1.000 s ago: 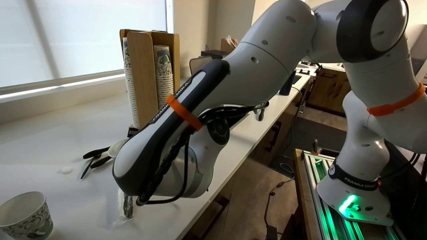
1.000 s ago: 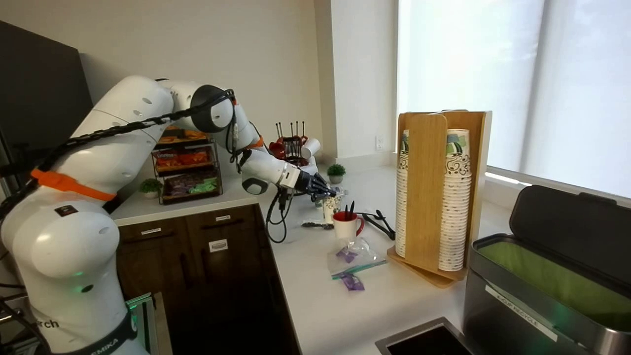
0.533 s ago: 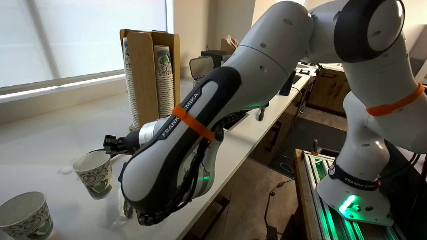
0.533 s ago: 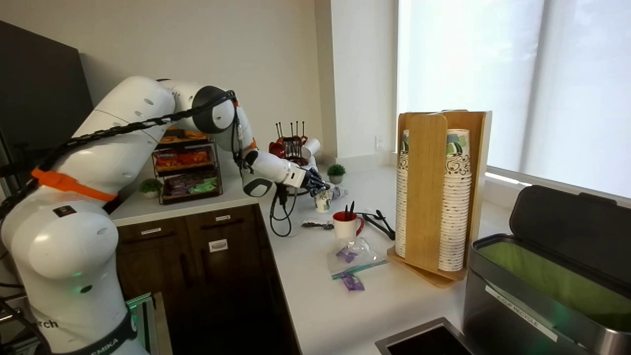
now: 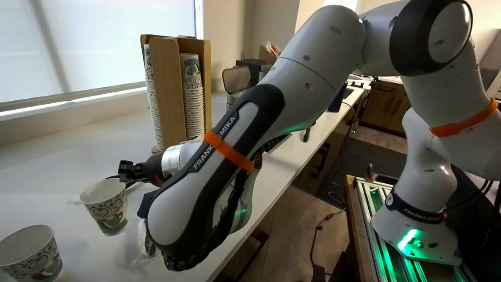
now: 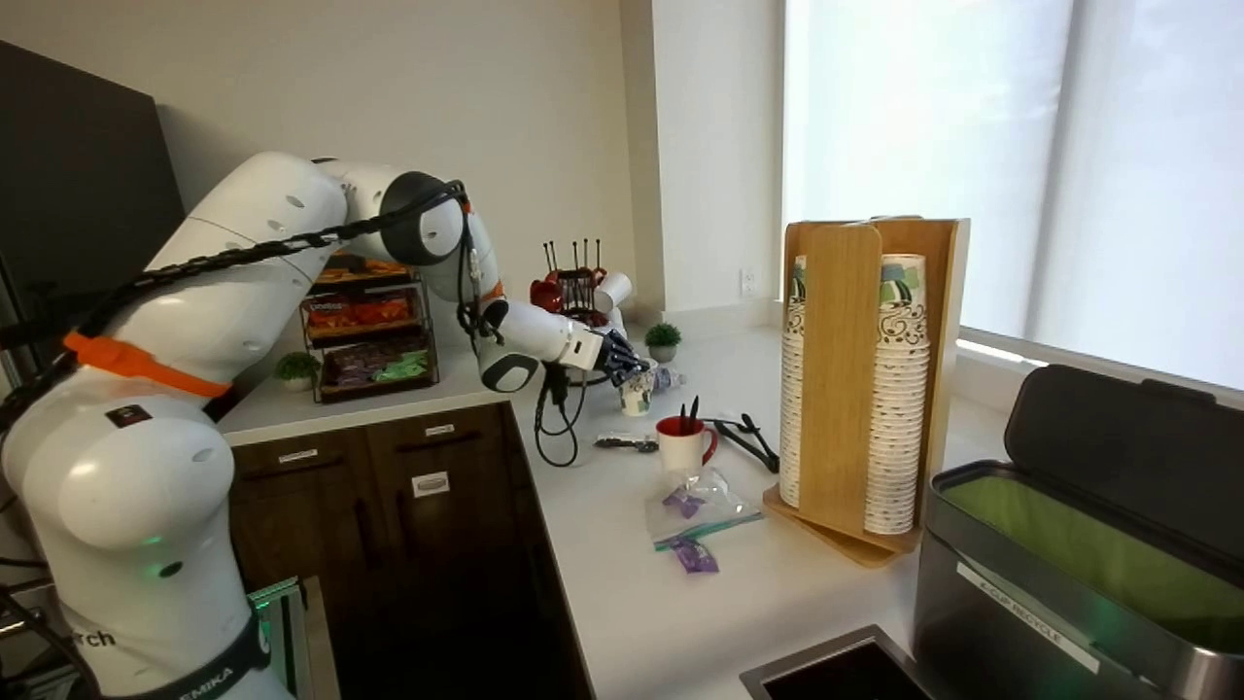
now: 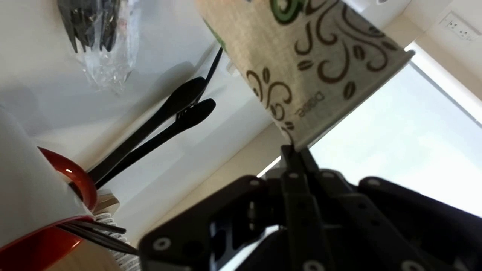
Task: Bring the paper cup closer to the smaller plastic bag
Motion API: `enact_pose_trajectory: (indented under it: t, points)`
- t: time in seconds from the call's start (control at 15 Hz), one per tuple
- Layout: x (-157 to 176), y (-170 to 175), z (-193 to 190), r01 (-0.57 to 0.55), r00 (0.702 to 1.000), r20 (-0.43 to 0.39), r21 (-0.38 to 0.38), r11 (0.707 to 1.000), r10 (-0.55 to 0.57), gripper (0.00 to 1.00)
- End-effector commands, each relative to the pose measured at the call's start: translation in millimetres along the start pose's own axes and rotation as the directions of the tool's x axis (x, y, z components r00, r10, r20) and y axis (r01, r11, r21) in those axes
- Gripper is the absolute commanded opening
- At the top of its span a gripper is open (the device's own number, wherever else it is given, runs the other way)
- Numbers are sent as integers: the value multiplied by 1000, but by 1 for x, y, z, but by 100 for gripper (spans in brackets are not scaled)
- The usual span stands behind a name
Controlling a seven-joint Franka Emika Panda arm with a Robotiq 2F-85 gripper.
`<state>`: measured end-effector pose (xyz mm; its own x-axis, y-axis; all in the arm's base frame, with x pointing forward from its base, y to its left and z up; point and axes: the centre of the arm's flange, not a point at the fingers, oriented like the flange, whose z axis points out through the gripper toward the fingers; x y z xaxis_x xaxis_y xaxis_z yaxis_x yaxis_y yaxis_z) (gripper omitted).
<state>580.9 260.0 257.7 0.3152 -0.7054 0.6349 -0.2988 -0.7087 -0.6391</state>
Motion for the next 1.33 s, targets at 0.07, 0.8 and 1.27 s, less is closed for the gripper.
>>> enact_pose_trajectory:
  t: [0.07,0.8,1.27]
  points:
    - [-23,8,7,26,1000,-16,28,999,-26,1]
    - [-46,23,11,59,998,8,-10,998,-59,35]
    - [-18,-9,3,11,999,-48,30,999,-10,88]
